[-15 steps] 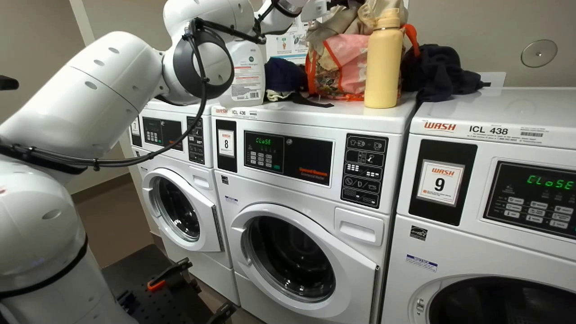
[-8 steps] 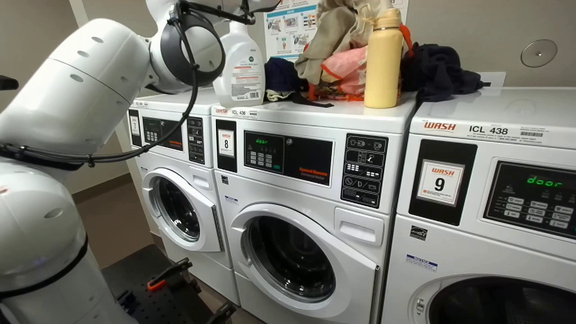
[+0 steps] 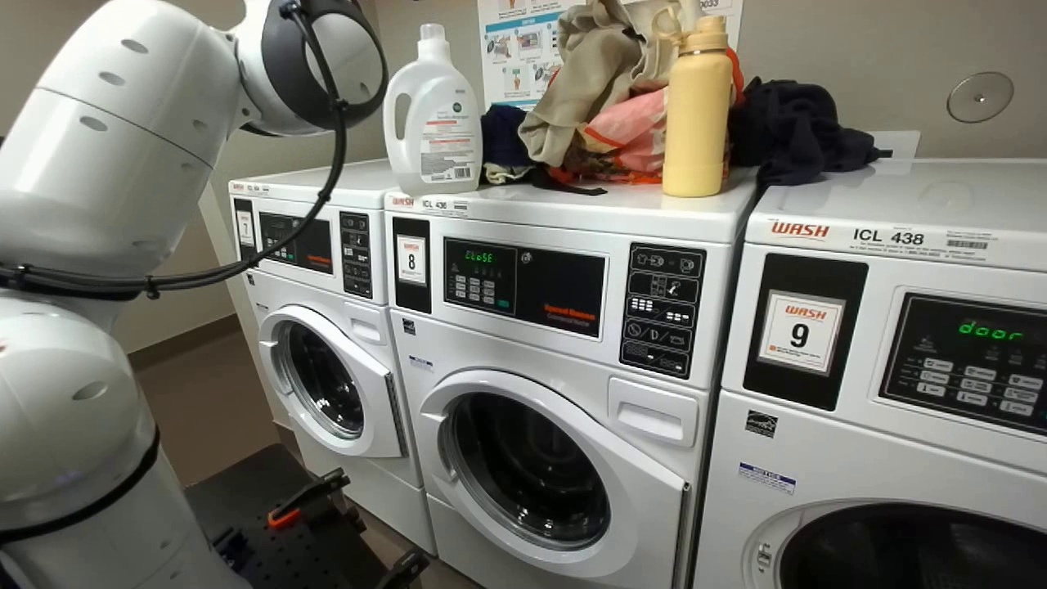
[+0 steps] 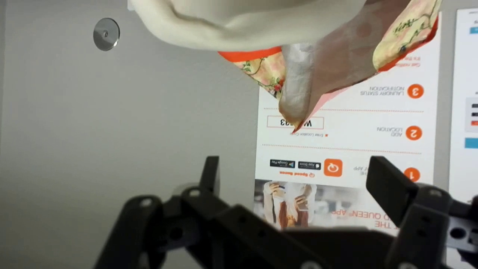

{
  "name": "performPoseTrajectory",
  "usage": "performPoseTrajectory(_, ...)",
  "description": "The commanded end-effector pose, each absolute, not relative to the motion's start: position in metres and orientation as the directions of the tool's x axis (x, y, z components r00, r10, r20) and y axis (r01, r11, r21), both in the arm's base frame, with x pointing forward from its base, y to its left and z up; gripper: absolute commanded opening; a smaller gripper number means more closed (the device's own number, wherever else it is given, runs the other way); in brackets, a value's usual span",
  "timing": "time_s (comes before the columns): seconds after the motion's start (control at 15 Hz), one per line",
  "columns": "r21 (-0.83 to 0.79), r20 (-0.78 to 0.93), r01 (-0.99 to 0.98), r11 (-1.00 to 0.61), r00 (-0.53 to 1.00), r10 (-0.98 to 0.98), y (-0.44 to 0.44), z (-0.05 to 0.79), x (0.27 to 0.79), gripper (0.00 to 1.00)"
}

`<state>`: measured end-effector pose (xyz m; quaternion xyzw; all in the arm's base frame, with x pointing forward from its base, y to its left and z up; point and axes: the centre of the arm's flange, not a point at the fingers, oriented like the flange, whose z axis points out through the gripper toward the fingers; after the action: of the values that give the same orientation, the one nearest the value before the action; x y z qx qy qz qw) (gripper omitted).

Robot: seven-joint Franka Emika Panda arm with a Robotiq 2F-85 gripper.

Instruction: Put the beige sweatshirt in the bag

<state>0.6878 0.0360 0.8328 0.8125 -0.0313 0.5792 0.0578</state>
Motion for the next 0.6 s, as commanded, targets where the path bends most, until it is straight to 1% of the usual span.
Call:
performPoseTrajectory(0.0, 0.068, 0.874, -0.027, -0.997, 0.484, 0.046, 0.022, 0.877, 0.722, 1.0)
performPoseTrajectory(0.13, 0.053, 0.816, 0.018, -0.998, 0.576, 0.054, 0.016, 0.86, 0.717, 1.0)
performPoseTrajectory(0.33, 0.002, 0.718, 0.061, -0.998, 0.694, 0.044, 0.012, 0.821, 0.724, 1.0)
performPoseTrajectory(0.53, -0.057, 0.631, 0.082, -0.995, 0.775, 0.027, 0.017, 0.781, 0.736, 1.0)
